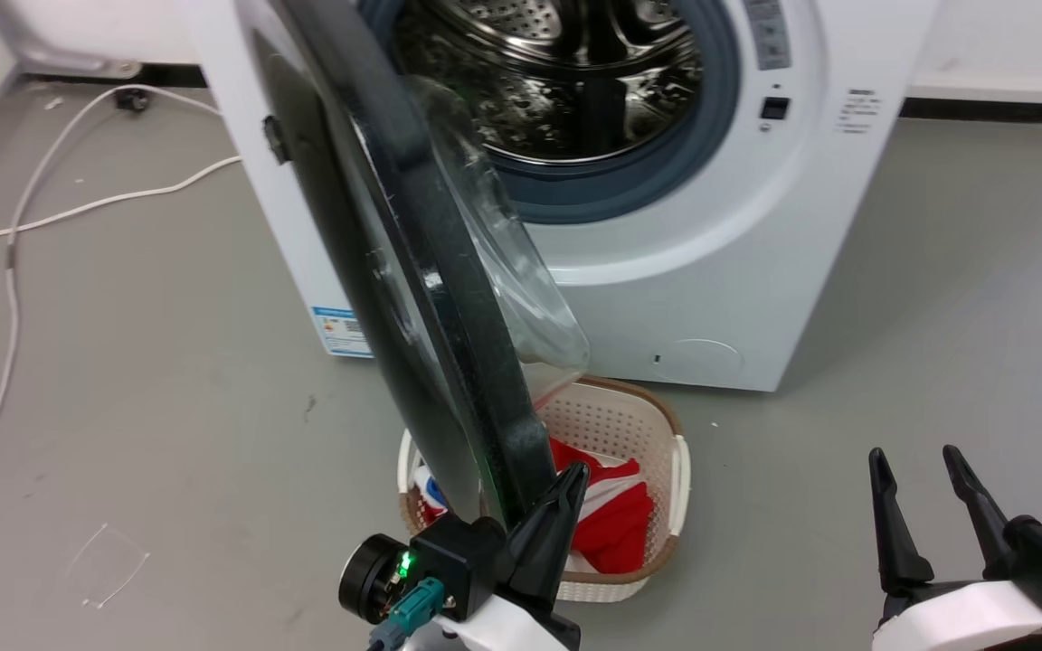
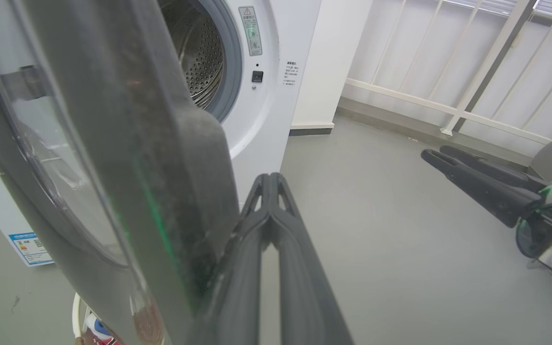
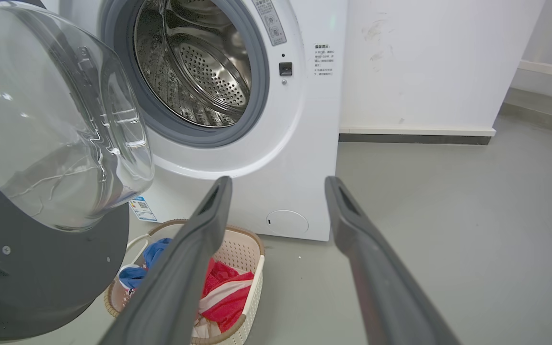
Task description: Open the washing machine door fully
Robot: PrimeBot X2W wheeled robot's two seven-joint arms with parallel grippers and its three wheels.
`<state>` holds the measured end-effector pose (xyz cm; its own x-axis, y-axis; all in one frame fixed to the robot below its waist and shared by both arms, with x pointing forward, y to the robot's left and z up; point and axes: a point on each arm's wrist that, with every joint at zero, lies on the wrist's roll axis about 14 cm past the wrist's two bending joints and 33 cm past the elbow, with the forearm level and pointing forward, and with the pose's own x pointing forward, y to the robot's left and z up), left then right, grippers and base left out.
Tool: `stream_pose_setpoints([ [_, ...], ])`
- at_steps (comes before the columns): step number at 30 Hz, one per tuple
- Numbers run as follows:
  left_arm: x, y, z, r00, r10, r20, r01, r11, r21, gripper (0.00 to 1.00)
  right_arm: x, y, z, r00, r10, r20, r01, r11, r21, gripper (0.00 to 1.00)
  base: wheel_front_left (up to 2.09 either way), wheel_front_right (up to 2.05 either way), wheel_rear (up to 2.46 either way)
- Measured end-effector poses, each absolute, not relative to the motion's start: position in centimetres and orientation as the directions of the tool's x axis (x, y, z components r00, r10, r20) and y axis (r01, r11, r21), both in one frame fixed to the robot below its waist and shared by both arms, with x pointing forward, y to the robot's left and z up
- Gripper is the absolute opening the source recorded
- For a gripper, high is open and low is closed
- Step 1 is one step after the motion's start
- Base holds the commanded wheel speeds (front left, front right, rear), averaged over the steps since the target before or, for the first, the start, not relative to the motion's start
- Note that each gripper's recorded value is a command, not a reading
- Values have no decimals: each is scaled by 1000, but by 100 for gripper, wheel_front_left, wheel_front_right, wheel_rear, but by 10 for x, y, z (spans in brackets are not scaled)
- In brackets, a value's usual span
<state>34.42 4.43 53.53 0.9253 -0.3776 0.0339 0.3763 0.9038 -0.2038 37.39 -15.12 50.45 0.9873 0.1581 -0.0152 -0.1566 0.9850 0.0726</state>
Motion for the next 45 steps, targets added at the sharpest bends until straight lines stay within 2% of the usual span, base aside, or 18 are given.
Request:
stream_pose_setpoints([
  [18, 305, 114, 549, 990, -128, 63, 140, 959, -245, 0, 388, -60, 519, 908, 420, 6, -420, 906, 48, 100, 0, 0, 0],
  [22, 295, 136, 547, 997, -50, 54, 62, 968, -242, 0, 391, -40, 523, 882, 471, 14, -471, 881, 43, 100, 0, 0, 0],
  [24, 287, 167, 544, 997, 56, 46, -45, 973, -227, 0, 393, -25, 523, 861, 508, 13, -508, 860, 43, 100, 0, 0, 0],
  [35, 273, 248, 534, 957, 288, 22, -281, 946, -164, 0, 399, -13, 517, 846, 534, 0, -533, 844, 56, 100, 0, 0, 0],
  [39, 278, 275, 534, 939, 342, 32, -332, 927, -177, 0, 404, -14, 518, 849, 529, 9, -528, 847, 56, 100, 0, 0, 0],
  [45, 289, 330, 536, 899, 435, 50, -426, 895, -131, 0, 413, -22, 514, 864, 503, -6, -502, 864, 48, 100, 0, 0, 0],
])
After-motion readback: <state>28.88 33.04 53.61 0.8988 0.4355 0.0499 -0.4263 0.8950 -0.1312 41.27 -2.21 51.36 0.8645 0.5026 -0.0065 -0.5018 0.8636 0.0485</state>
